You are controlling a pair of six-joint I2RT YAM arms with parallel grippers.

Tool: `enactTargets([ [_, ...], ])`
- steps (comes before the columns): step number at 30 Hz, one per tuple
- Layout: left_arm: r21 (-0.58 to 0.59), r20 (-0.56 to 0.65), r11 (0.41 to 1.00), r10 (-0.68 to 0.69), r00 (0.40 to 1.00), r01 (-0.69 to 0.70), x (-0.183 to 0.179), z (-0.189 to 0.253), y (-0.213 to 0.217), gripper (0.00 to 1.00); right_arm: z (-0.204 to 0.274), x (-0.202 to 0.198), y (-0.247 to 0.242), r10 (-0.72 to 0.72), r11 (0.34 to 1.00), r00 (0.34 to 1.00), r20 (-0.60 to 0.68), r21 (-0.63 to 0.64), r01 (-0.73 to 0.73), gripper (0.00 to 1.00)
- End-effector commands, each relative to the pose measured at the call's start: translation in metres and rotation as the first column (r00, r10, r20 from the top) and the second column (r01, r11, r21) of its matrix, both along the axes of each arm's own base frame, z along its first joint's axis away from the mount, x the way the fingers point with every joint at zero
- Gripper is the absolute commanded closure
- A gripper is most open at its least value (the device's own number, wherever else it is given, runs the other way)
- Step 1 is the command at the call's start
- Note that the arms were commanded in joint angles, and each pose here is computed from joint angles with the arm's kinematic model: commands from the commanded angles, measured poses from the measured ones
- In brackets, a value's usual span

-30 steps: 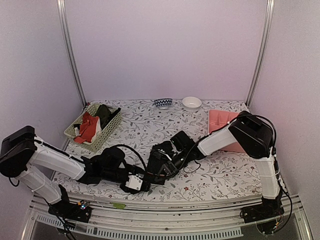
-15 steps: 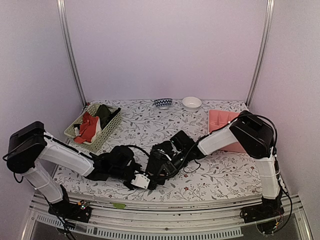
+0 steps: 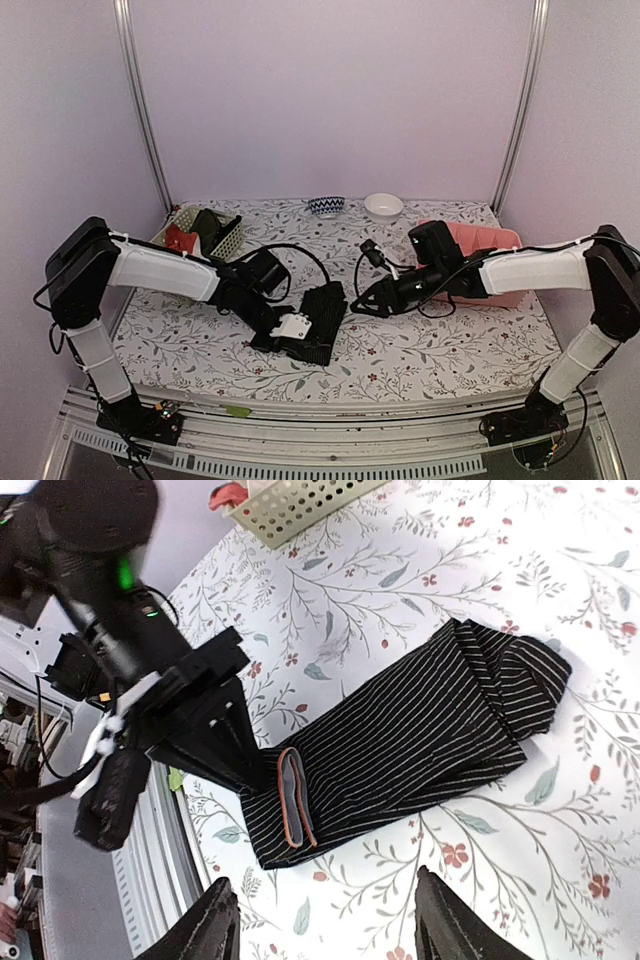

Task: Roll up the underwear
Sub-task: Roll the underwear at the center of the board.

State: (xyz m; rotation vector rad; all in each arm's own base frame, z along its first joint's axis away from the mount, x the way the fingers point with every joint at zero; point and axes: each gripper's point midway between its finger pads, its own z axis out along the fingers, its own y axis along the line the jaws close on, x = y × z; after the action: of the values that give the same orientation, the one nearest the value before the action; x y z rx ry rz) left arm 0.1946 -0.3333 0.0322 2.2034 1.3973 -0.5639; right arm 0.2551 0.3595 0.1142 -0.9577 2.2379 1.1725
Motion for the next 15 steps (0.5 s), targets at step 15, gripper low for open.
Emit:
enactTargets([
  [15, 0.288, -0.628, 0.953, 0.114, 0.770, 0.094, -0.023, -0.044, 0.034, 0.98, -0.018, -0.073, 0.014, 0.003, 0.987, 0.960, 0.279, -0.154, 0.042, 0.38],
])
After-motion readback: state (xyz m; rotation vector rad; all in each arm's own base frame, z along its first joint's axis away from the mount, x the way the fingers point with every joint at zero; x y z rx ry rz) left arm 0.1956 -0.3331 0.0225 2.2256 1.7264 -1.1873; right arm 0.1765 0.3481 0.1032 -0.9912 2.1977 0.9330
